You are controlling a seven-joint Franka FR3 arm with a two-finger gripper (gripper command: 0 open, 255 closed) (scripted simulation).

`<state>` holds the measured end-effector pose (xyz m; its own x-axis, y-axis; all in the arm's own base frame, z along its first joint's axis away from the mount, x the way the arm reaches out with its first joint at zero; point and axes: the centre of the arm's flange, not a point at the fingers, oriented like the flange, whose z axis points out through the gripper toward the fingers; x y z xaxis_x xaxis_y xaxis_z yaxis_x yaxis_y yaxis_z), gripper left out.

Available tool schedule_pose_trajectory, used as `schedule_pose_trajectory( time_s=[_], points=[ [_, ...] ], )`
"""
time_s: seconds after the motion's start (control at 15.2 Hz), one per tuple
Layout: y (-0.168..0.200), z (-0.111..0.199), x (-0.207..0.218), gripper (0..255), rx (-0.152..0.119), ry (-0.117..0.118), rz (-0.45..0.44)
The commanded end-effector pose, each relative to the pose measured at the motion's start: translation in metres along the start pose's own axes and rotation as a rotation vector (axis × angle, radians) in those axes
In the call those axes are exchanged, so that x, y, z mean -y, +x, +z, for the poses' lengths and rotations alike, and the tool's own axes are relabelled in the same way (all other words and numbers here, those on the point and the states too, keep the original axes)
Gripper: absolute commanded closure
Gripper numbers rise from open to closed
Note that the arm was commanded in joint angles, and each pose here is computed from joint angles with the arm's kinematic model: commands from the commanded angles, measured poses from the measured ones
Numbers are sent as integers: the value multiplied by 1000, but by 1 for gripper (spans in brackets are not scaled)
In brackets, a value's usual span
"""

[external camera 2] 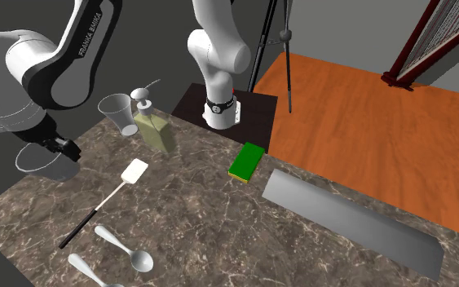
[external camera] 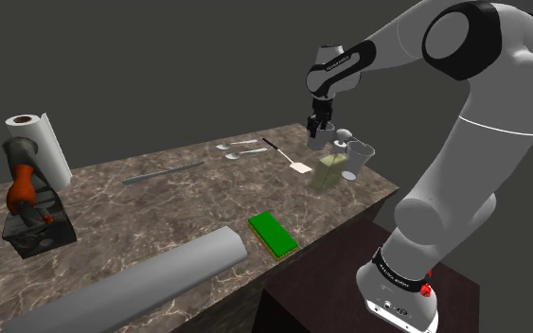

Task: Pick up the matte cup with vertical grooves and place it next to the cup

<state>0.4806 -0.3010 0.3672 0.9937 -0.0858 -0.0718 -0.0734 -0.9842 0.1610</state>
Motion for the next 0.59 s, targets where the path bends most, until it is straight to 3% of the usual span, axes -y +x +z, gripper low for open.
schedule_pose_trajectory(
  time_s=[0.0,0.2,0.46,0.53],
  points=[
    [0,0,0,0,0,0,0],
    [0,0,0,0,0,0,0],
    [0,-50,0,0,0,0,0],
    [0,-50,0,0,0,0,0]
  ],
)
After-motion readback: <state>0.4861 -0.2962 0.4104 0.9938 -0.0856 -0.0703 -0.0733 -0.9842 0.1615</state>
